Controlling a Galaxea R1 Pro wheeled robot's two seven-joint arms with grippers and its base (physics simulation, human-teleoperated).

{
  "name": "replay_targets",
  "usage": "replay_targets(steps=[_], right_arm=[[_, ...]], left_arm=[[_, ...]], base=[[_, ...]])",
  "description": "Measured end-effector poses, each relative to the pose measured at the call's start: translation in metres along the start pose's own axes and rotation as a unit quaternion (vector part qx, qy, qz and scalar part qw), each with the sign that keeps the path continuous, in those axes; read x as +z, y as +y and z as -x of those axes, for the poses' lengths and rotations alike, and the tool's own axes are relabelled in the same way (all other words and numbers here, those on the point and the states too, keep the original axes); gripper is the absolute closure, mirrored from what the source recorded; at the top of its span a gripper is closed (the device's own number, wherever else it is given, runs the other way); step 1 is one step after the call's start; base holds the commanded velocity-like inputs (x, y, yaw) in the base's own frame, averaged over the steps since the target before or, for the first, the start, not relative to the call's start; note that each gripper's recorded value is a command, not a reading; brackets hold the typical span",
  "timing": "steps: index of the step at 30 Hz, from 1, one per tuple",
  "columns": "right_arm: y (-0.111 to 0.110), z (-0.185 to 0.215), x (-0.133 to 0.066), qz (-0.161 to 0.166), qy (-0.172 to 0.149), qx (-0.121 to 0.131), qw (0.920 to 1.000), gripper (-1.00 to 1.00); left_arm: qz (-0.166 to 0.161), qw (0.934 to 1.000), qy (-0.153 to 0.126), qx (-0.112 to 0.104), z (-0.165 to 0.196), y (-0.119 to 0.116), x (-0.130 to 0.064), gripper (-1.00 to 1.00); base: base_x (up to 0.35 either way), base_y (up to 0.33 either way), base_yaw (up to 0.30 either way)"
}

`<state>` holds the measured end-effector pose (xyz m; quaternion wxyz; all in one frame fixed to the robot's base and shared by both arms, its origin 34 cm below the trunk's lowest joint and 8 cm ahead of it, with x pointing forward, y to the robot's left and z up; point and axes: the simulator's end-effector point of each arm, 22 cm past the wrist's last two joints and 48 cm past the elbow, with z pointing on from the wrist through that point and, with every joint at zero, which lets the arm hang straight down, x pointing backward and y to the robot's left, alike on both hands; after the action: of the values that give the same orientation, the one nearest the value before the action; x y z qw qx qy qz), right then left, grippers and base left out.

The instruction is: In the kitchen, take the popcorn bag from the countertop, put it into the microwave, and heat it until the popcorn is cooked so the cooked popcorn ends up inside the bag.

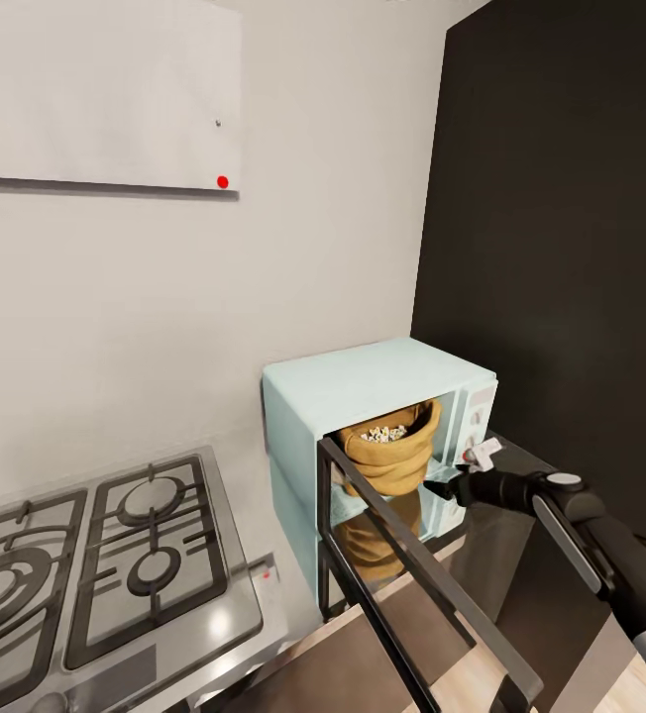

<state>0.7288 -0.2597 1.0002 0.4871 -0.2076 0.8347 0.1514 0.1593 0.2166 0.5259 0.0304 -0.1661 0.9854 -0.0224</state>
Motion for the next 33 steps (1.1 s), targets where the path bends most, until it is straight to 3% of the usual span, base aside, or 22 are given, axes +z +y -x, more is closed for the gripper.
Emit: replay_targets(steps=[6, 11, 14, 16, 18, 24, 33], right_arm=[[0.012, 0.021, 0.009, 0.009, -0.058, -0.028, 0.9979, -1.00], [0.030, 0.015, 0.029, 0.025, -0.075, -0.019, 0.9967, -1.00], [0.044, 0.011, 0.039, 0.030, -0.069, -0.034, 0.9966, -1.00], [0.072, 0.003, 0.052, 0.052, -0.057, -0.052, 0.9957, -1.00], [0.086, 0.001, 0.056, 0.063, -0.056, -0.062, 0.9945, -1.00], [0.100, 0.006, 0.061, 0.073, -0.066, -0.067, 0.9929, -1.00], [0.101, 0.016, 0.059, 0.070, -0.078, -0.062, 0.9925, -1.00]], left_arm=[[0.000, 1.0000, 0.000, 0.000, -0.001, 0.000, 0.000, -1.00], [0.000, 1.0000, 0.000, 0.000, 0.000, 0.000, 0.000, -1.00], [0.000, 1.0000, 0.000, 0.000, -0.001, 0.000, 0.000, -1.00], [0.000, 1.0000, 0.000, 0.000, 0.000, 0.000, 0.000, -1.00], [0.000, 1.0000, 0.000, 0.000, 0.000, 0.000, 0.000, -1.00], [0.000, 1.0000, 0.000, 0.000, 0.000, 0.000, 0.000, -1.00], [0.000, 1.0000, 0.000, 0.000, 0.000, 0.000, 0.000, -1.00]], base=[[0.000, 0.000, 0.000], [0.000, 0.000, 0.000], [0.000, 0.000, 0.000], [0.000, 0.000, 0.000], [0.000, 0.000, 0.000], [0.000, 0.000, 0.000], [0.000, 0.000, 0.000]])
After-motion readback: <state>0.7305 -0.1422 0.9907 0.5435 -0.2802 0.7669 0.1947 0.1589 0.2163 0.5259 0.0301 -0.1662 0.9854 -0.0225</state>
